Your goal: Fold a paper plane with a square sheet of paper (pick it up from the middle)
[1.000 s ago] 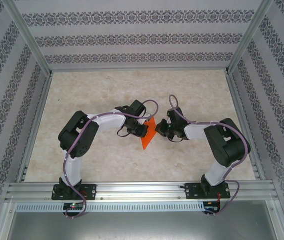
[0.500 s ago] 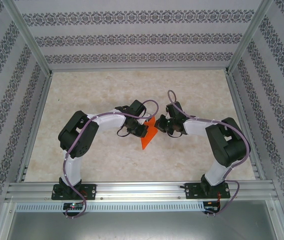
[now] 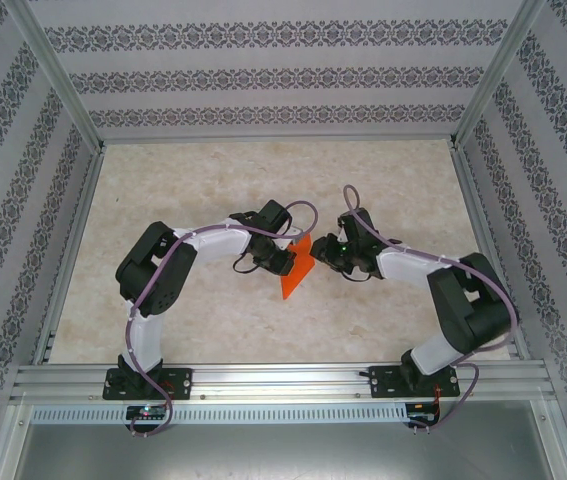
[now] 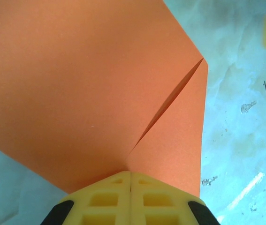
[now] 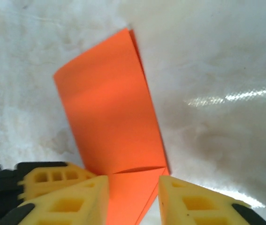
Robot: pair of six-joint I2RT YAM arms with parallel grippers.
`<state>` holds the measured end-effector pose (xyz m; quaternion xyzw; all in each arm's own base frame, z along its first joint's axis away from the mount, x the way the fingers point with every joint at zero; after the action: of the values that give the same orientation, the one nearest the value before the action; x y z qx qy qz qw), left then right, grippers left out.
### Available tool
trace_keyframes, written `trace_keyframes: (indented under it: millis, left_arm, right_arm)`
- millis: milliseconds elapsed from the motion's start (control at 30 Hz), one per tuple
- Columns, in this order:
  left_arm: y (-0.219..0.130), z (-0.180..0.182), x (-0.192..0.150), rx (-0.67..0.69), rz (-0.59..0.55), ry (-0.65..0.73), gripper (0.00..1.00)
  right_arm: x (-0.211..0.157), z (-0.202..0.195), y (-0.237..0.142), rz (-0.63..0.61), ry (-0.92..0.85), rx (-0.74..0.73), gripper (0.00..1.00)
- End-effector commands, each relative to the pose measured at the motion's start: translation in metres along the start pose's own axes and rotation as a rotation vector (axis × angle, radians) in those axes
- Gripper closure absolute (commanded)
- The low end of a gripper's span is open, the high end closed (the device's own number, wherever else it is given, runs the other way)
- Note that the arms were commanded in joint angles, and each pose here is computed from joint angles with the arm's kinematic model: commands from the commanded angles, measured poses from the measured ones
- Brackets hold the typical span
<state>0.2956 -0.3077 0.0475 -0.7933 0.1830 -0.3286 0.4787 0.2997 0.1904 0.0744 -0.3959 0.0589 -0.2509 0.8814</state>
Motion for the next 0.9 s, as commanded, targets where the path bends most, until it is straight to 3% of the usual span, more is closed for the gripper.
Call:
trace_keyframes:
  millis: [0,300,600,867]
  left_arm:
    - [-0.013,-0.009,-0.004,-0.024,0.003,0.012,0.9]
    - [-0.034,-0.011,0.008,0.009,-0.091,0.005,0.8]
    - [-0.032,-0.005,0.0,0.034,-0.07,-0.02,0.86]
    - [-0.043,-0.009,0.0,0.038,-0.119,-0.046,0.84]
  right_arm:
    - [-0.007,-0.008,0.001,0.021,-0.011,0.006,0.62]
    - [-0.019,0.0,0.015,0.084,-0.017,0.08,0.56]
    - [-0.025,0.024,0.03,0.146,-0.087,0.155,0.54]
    - [-0.038,0.033,0.04,0.241,-0.209,0.168,0.62]
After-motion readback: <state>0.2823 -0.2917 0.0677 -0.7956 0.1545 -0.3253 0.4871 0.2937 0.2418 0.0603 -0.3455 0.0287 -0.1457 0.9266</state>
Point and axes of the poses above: each hand's point on the last joint's axis, 136 mm out from that joint toward the fingers, its own y axis out along the fingers, its own z axis along the line the jaws close on, x = y × z, the point moved 3 cm from there along -y, back along the fingers, and after that the axes turned 11 degrees about y, right-handed, at the moved point
